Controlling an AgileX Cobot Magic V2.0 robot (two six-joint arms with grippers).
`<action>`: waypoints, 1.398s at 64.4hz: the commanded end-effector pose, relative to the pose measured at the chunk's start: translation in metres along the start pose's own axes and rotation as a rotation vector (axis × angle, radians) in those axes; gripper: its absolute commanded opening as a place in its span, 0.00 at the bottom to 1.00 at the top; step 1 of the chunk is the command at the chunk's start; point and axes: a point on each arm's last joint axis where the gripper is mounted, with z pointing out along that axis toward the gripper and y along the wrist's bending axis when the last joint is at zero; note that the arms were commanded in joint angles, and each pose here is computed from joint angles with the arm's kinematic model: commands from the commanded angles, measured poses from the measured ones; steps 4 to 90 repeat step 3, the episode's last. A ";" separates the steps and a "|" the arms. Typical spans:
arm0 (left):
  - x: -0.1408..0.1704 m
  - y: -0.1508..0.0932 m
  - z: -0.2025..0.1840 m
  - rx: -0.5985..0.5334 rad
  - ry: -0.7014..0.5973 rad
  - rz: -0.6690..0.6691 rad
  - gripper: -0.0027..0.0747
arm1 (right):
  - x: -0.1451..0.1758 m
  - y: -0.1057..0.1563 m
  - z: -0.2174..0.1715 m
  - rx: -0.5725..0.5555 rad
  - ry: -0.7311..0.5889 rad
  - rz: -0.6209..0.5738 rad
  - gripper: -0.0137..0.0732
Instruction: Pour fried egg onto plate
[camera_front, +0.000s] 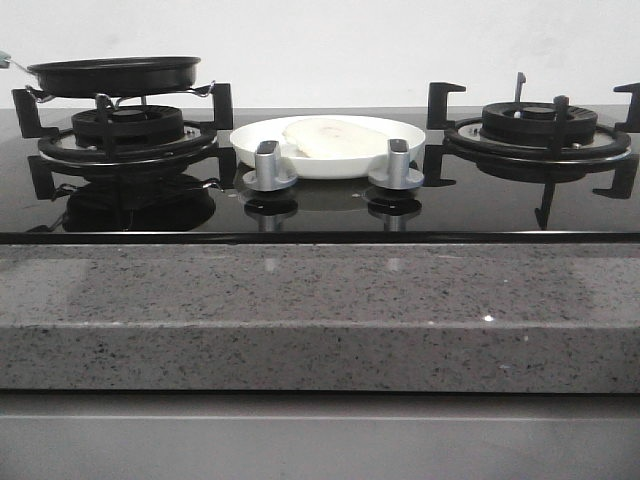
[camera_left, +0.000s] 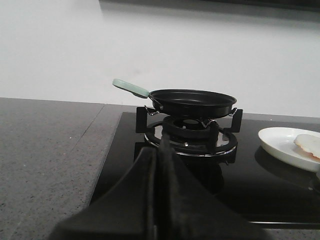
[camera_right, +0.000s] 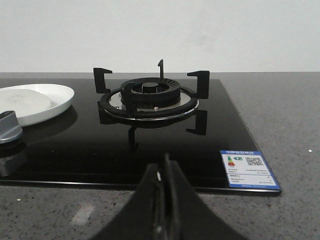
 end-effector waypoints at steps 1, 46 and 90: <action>-0.007 0.000 -0.002 -0.001 -0.096 -0.013 0.01 | -0.011 0.000 -0.002 -0.002 -0.115 -0.009 0.08; -0.007 0.000 -0.002 -0.001 -0.096 -0.013 0.01 | -0.011 0.000 -0.002 -0.002 -0.115 -0.009 0.08; -0.007 0.000 -0.002 -0.001 -0.096 -0.013 0.01 | -0.011 0.000 -0.002 -0.002 -0.115 -0.009 0.08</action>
